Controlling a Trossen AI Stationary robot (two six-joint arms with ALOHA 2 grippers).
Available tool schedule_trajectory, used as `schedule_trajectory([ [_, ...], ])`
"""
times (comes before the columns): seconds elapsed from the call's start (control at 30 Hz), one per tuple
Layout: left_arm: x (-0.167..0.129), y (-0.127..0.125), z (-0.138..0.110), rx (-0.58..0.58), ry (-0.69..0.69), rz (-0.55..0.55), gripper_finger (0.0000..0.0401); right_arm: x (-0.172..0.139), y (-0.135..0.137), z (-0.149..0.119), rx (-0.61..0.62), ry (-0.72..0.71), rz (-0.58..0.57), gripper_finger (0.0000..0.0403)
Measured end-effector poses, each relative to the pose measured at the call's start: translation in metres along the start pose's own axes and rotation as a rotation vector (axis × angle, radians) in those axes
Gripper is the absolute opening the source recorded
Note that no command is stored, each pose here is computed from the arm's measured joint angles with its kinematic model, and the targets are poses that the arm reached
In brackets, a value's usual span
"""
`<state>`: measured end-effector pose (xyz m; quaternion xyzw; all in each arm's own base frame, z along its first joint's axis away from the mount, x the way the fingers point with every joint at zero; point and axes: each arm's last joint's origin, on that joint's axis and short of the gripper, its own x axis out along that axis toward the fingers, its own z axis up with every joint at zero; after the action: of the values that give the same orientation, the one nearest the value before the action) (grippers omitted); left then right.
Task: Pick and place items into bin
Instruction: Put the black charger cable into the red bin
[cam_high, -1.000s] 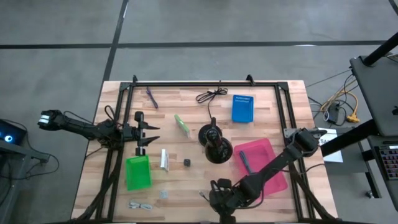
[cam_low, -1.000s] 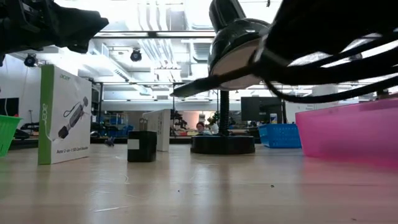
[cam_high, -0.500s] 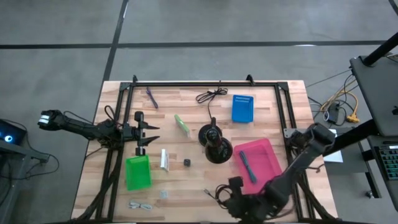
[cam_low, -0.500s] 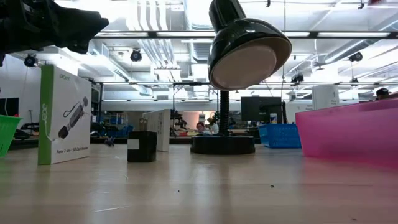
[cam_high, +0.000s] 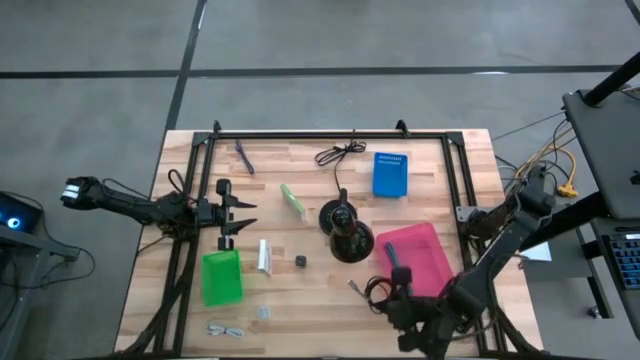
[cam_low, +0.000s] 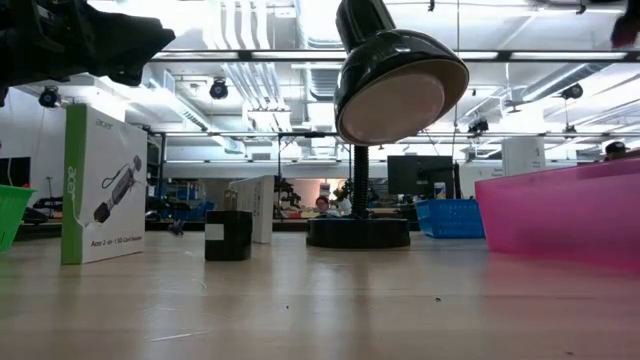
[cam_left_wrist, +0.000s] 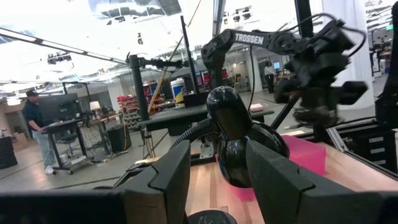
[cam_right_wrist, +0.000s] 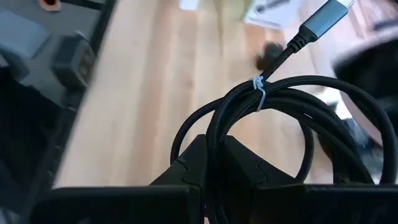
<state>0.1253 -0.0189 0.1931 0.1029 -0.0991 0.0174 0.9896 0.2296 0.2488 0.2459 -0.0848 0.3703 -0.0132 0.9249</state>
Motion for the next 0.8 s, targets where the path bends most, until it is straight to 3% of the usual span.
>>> schedule_trajectory([
  [0.17,0.0,0.0,0.0,0.0,-0.001,-0.003,0.0141,-0.013,-0.022,-0.026,0.035,-0.06,-0.021,0.0024],
  [0.53,0.0,0.0,0.0,0.0,0.001,-0.004,0.0141,-0.042,-0.079,-0.082,0.373,-0.127,0.054,0.0024],
  [0.8,0.0,0.0,0.0,0.0,0.001,-0.002,0.0141,-0.047,-0.101,-0.105,0.609,-0.127,0.082,0.0024],
])
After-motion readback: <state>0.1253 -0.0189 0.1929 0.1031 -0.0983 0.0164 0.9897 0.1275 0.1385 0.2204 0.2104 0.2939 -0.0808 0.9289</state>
